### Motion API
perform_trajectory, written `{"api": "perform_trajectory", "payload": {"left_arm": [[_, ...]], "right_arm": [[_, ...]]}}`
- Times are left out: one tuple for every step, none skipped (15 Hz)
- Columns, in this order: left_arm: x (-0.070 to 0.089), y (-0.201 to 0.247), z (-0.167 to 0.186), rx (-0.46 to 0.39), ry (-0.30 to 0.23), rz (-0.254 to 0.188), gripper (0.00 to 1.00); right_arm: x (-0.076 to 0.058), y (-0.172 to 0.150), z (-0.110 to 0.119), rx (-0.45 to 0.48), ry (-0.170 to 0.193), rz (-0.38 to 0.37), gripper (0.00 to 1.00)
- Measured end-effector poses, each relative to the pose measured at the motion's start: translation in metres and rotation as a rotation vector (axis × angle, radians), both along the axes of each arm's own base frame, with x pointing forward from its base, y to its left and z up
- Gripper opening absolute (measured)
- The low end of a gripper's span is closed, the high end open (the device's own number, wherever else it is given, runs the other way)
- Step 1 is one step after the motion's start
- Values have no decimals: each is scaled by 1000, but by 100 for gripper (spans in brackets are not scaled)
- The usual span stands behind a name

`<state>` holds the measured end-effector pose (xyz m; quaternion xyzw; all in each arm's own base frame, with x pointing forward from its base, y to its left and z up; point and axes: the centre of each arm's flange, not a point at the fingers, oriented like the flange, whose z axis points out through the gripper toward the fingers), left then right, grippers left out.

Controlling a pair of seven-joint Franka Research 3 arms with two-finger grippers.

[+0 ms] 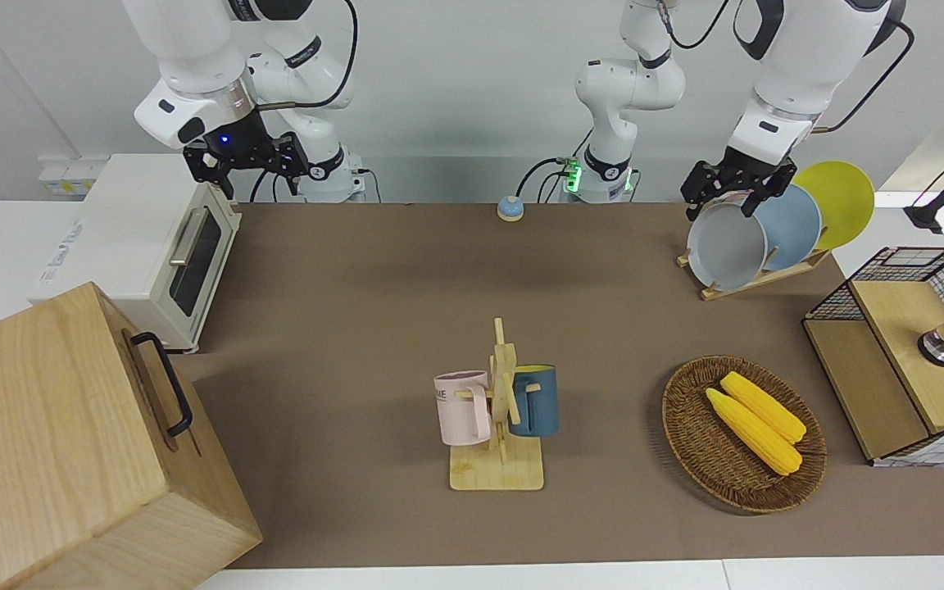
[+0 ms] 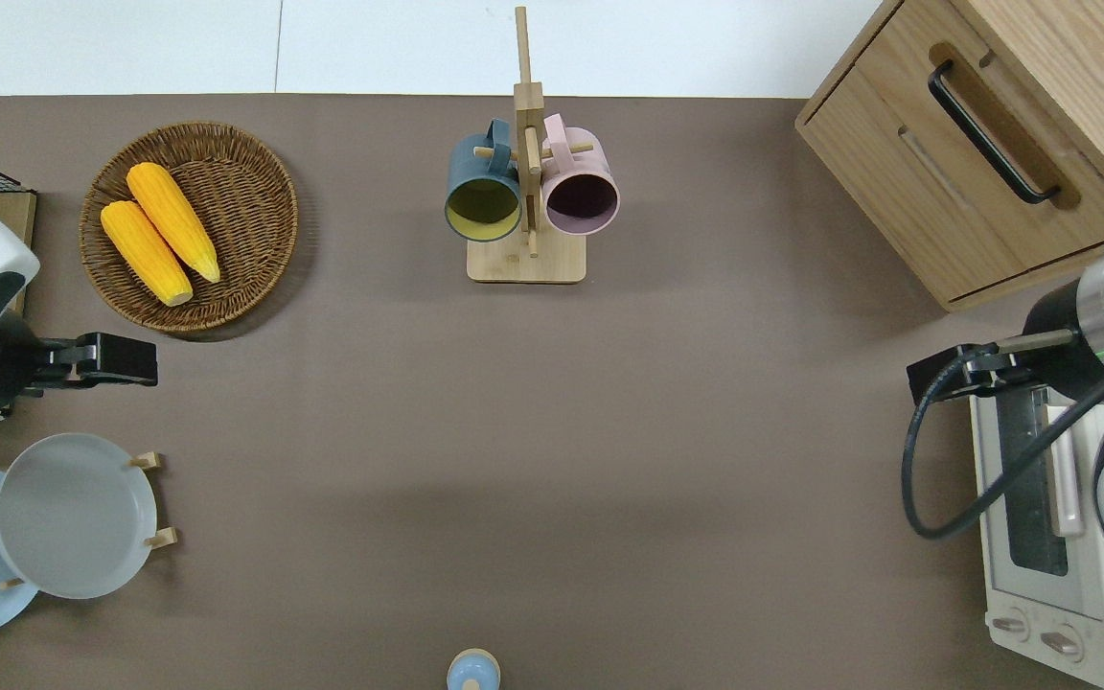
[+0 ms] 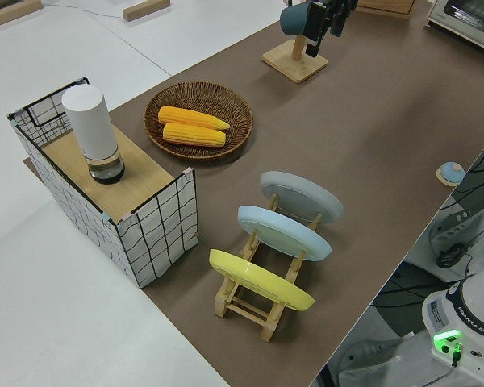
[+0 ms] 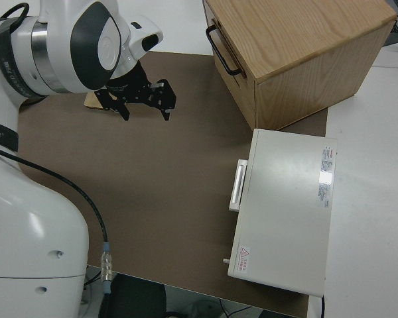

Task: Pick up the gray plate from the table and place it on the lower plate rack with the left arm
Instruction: 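Open the left gripper and withdraw it from the rack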

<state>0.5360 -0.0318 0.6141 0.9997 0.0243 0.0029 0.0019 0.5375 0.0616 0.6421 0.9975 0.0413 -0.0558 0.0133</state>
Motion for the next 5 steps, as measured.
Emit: {"api": "perform_trajectory", "payload": {"left_arm": [[0, -1, 0, 0, 0, -3, 100], [0, -2, 0, 0, 0, -6, 100], [0, -2, 0, 1, 0, -6, 100], [0, -2, 0, 1, 0, -4, 100], [0, -1, 0, 1, 0, -4, 100]], "right_arm": [[0, 0, 0, 0, 0, 0, 99], [0, 0, 0, 0, 0, 0, 99], [0, 0, 0, 0, 0, 0, 99], [0, 0, 0, 0, 0, 0, 99], [0, 0, 0, 0, 0, 0, 99]]}}
